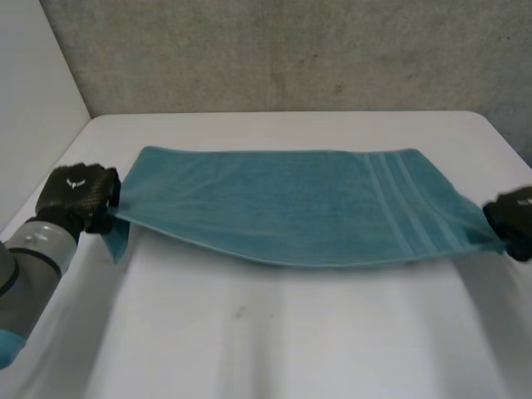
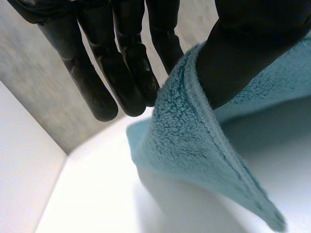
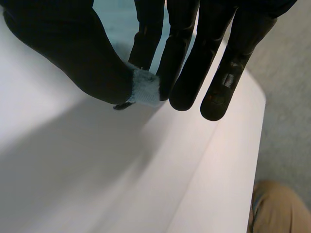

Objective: Fold the laundry

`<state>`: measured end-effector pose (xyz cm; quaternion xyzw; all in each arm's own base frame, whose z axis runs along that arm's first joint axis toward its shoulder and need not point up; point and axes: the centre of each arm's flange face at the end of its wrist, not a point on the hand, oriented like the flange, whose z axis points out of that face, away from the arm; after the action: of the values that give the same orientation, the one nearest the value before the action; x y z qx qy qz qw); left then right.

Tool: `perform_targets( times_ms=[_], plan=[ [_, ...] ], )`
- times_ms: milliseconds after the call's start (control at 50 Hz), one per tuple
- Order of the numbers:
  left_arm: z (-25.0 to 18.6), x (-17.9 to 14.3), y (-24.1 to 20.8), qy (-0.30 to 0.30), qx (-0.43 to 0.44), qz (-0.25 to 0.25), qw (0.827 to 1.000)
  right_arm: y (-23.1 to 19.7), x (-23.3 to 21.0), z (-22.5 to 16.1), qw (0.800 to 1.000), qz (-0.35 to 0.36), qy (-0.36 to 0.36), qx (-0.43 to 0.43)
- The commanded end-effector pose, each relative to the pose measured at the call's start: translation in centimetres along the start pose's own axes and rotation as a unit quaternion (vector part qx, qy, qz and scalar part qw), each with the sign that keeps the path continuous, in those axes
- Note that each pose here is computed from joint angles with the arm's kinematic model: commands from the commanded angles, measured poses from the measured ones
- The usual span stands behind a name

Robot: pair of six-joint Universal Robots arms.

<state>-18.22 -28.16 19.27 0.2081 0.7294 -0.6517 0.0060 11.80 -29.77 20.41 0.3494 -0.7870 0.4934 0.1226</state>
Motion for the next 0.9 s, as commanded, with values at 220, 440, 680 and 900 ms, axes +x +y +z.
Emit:
perform_targets(
  times_ms=[220,440,680,900],
  plan=[
    [-5.3,0.2,-0.2,0.05,-0.118,0.13,0.983,4.6,1.8,-3.6,0.99,-0.075,-0.059,-0.103],
    [2.6,1.4,1.9,0.041,-0.047,0.155,0.986,2.5,0.6,2.0,0.998,-0.046,-0.035,-0.016],
    [12.9,2.0,0.2,0.006,0.096,0.171,0.981,-2.3,0.6,9.4,0.994,-0.04,0.067,0.075],
    [15.7,0.8,-10.1,-0.039,0.289,0.182,0.939,-13.4,5.5,10.0,0.935,-0.049,0.232,0.265]
  ],
)
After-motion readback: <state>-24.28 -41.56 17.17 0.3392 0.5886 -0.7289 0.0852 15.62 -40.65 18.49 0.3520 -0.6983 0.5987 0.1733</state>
